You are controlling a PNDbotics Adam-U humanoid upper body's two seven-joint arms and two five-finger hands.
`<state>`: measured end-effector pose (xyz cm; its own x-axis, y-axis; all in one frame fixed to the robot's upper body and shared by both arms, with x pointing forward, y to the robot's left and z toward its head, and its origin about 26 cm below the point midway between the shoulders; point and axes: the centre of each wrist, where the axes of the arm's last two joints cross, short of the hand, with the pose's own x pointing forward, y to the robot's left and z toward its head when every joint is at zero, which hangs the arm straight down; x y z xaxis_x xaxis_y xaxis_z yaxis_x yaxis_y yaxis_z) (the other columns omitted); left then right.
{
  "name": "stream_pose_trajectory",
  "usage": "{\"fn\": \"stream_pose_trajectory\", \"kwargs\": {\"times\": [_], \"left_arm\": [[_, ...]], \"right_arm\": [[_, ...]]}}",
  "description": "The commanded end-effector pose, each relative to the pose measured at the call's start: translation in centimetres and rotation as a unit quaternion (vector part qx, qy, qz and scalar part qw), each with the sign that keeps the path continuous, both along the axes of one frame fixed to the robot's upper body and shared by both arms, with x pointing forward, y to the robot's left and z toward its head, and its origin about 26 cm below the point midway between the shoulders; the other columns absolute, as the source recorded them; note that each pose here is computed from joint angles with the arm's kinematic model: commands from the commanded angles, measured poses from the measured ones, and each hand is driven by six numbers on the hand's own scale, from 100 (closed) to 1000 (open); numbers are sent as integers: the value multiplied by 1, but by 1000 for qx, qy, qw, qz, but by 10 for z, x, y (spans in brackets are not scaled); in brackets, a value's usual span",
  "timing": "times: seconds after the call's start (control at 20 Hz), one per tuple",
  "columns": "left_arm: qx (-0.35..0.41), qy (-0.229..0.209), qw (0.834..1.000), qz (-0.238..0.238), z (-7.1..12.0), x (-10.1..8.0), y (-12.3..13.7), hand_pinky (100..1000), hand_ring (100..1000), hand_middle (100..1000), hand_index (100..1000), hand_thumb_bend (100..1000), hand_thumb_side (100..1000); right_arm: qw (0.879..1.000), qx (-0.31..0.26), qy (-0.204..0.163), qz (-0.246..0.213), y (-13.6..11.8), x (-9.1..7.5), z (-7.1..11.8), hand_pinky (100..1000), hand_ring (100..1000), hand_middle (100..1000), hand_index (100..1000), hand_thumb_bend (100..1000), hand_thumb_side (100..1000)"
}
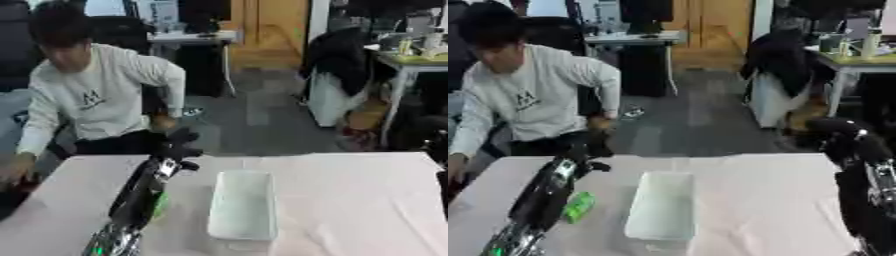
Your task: Pick up objects on the table and place them in the box.
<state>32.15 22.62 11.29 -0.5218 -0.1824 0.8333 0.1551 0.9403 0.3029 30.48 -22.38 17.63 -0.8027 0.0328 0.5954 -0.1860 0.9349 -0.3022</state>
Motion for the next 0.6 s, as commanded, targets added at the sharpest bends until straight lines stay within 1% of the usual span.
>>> {"fn": "stream_pose_trajectory", "kwargs": {"times": [0.05, 0.6], "left_arm": [[10, -15, 1000, 0, 9, 1, 2, 702, 752, 900, 998, 559, 984], [11, -15, 1000, 0, 9, 1, 2, 703, 752, 899, 998, 557, 985]], "right_arm": [[1000, -6, -13, -1, -3, -1, 7, 622, 648, 674, 749, 100, 982], [1000, -5, -14, -1, -3, -1, 7, 622, 648, 674, 749, 100, 982]]}}
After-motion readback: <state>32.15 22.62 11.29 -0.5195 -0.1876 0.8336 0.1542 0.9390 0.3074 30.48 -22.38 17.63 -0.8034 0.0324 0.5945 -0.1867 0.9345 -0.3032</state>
